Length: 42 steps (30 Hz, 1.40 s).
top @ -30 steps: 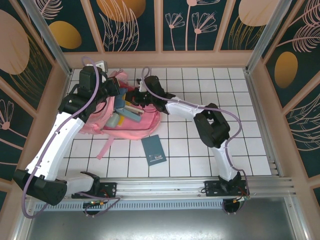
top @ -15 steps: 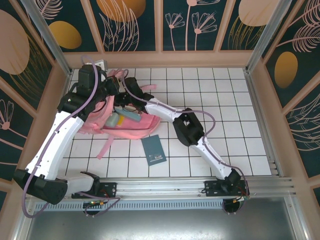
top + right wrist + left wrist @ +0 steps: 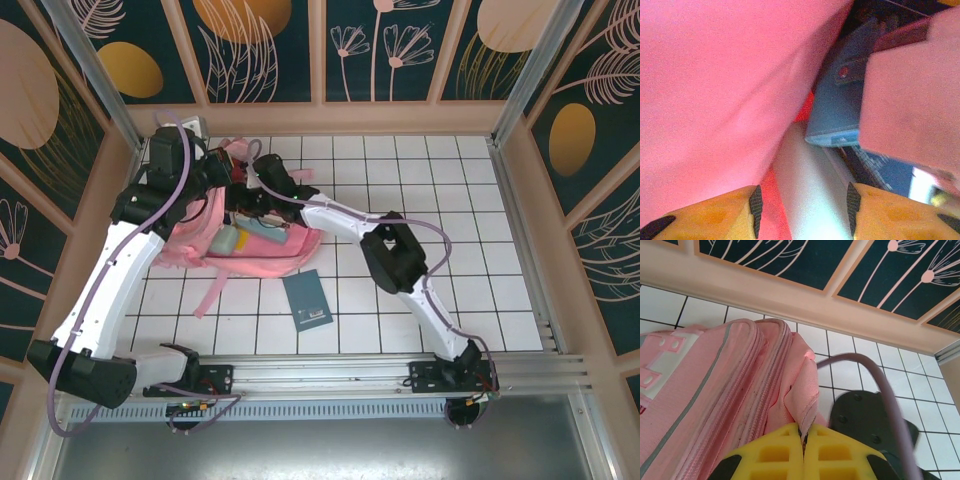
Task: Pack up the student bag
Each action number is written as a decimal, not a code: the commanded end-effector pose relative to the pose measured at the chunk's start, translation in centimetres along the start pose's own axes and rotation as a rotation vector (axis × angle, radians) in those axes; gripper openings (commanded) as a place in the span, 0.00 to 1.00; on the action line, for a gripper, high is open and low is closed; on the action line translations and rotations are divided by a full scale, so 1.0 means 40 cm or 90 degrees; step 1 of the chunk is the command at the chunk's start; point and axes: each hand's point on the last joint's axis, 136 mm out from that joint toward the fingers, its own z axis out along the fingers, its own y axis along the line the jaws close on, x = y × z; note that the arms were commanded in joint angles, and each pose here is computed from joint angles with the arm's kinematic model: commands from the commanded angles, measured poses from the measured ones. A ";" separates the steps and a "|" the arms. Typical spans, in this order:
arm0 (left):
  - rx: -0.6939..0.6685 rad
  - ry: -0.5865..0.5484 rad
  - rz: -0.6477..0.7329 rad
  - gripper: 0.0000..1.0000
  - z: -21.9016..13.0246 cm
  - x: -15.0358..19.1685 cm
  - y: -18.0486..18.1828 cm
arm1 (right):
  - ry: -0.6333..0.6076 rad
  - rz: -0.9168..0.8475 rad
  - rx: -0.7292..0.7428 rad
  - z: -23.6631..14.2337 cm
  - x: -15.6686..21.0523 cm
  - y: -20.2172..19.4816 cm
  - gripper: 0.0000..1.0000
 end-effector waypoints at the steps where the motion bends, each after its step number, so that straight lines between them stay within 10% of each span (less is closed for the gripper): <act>1: 0.050 -0.084 -0.004 0.00 -0.013 -0.087 -0.044 | -0.055 -0.105 0.015 -0.141 -0.046 0.092 0.53; 13: 0.086 -0.038 -0.024 0.00 0.060 -0.019 -0.047 | 0.001 -0.189 0.235 -0.438 0.184 -0.056 0.66; 24: 0.107 0.063 -0.013 0.01 0.109 0.137 -0.017 | 0.146 -0.042 0.097 -0.607 0.522 -0.079 0.65; 27: 0.112 0.105 -0.005 0.39 0.122 0.190 -0.020 | 0.126 -0.034 0.148 -0.631 0.525 -0.121 0.65; 33: 0.149 0.160 0.055 0.75 0.047 0.317 -0.100 | 0.117 -0.001 0.188 -0.654 0.532 -0.177 0.65; 42: 0.188 0.279 0.000 0.75 -0.052 0.566 -0.028 | 0.154 0.039 0.181 -0.637 0.577 -0.224 0.66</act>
